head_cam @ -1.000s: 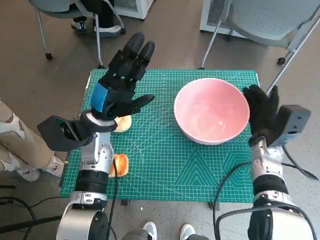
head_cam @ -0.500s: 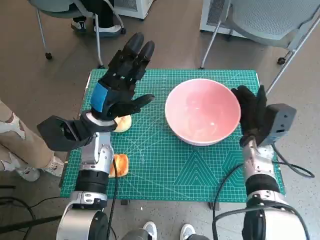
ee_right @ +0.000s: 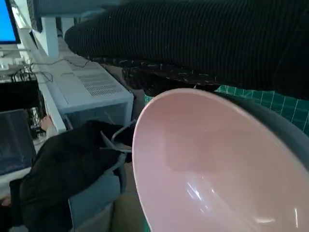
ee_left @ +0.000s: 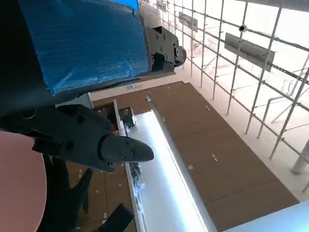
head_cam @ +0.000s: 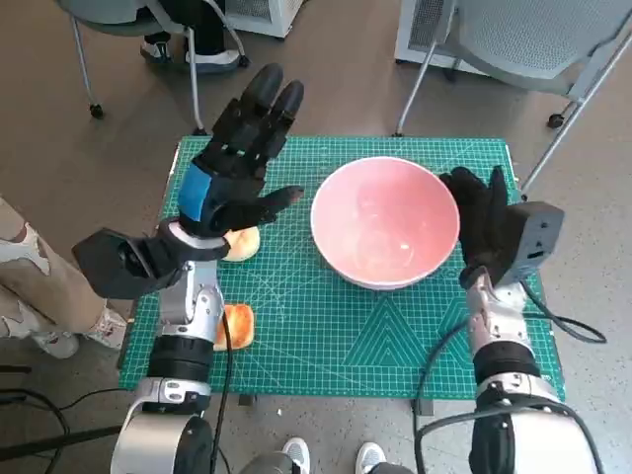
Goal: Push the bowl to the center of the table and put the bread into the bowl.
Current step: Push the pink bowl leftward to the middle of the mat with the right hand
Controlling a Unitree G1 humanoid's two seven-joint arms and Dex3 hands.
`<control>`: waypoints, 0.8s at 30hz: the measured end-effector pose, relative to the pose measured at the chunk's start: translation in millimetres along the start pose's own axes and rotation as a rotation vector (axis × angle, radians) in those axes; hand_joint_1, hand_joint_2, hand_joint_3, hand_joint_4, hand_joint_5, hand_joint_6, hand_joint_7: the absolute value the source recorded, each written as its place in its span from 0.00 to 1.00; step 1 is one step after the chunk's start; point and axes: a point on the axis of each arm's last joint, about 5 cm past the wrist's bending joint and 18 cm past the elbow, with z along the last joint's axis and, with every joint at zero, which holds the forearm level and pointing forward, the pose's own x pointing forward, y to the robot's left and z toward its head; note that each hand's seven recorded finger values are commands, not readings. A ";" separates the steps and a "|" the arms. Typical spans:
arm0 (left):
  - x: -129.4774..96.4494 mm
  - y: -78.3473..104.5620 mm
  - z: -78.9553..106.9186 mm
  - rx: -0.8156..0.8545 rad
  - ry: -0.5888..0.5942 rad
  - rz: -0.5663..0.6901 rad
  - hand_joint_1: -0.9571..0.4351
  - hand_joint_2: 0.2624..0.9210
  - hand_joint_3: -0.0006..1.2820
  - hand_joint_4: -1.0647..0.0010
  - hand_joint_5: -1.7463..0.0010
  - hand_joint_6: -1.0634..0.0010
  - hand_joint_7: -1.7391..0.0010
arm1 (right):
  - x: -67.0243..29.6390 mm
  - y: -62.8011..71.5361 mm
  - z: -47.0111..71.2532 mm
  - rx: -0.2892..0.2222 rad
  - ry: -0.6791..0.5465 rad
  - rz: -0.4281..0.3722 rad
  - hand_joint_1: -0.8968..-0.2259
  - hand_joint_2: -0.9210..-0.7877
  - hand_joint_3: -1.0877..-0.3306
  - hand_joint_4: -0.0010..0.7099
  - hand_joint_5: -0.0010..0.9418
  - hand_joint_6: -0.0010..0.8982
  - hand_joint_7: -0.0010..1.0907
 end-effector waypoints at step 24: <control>-2.6 0.0 -0.1 0.006 -0.002 0.015 0.57 1.00 0.19 0.95 1.00 0.82 0.99 | 1.2 12.2 -1.8 -0.007 0.006 0.035 0.40 0.00 0.37 0.38 0.01 0.33 0.09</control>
